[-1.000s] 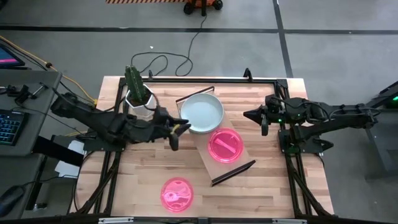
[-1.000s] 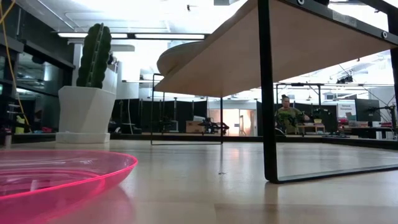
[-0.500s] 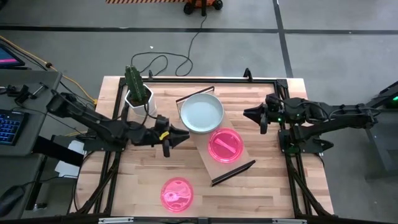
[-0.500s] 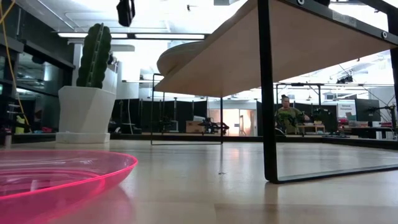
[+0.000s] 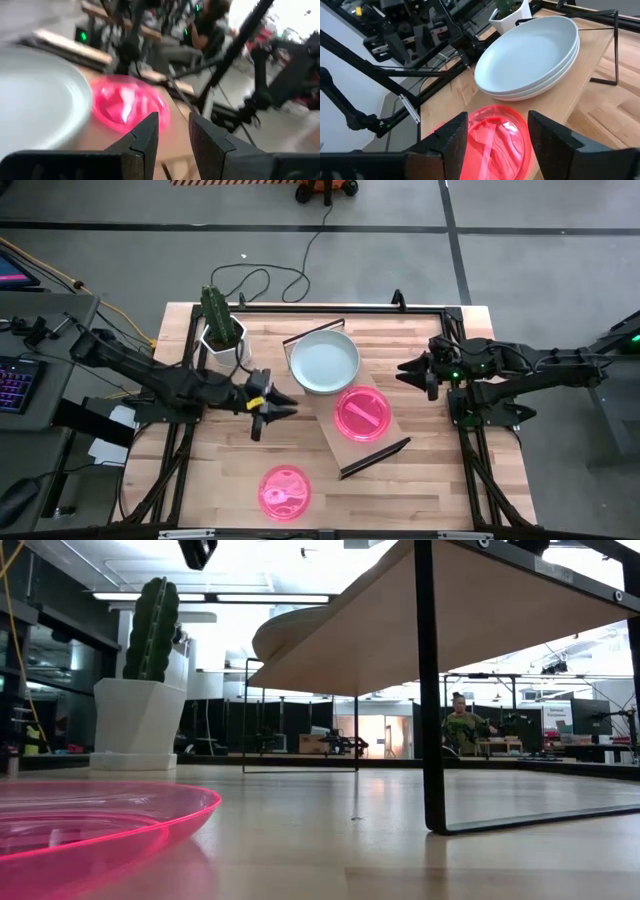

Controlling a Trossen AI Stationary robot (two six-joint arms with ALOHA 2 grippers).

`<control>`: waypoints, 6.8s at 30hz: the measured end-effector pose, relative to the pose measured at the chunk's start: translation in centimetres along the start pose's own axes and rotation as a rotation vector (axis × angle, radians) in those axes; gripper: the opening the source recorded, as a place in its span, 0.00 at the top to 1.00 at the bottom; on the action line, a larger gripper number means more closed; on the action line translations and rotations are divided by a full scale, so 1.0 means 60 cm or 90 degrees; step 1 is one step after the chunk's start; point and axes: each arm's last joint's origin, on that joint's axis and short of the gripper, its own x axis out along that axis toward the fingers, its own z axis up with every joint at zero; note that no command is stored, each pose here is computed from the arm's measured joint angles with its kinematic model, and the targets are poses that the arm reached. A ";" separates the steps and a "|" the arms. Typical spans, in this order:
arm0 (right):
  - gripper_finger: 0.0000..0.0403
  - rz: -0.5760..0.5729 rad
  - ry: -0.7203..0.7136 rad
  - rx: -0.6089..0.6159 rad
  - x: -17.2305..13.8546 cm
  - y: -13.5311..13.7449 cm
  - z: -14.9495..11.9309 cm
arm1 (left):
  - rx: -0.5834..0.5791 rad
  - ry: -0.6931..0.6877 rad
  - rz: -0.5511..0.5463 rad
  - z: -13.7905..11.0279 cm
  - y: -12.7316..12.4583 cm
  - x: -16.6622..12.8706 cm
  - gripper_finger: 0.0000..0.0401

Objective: Place and stack plates onto a shelf
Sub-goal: Stack the pink transparent plate on top of the pink plate on the shelf, then return to Home Position

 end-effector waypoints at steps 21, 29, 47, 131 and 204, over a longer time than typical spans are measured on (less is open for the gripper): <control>0.53 -0.022 0.029 -0.005 0.002 -0.005 -0.007 | 0.009 0.416 0.019 -0.251 -0.078 0.046 0.75; 0.53 -0.034 0.039 -0.008 0.002 -0.008 -0.010 | 0.015 0.436 0.094 -0.274 -0.052 0.064 0.75; 0.53 -0.050 0.050 -0.010 0.001 -0.011 -0.013 | 0.033 0.527 0.112 -0.326 -0.036 0.074 0.75; 0.53 -0.122 0.050 -0.027 -0.001 -0.022 -0.019 | -0.515 -0.095 0.381 -0.031 -0.063 0.224 1.00; 0.53 -0.042 -0.101 -0.043 0.001 0.004 0.016 | 0.050 -0.007 0.357 0.156 -0.075 0.026 0.69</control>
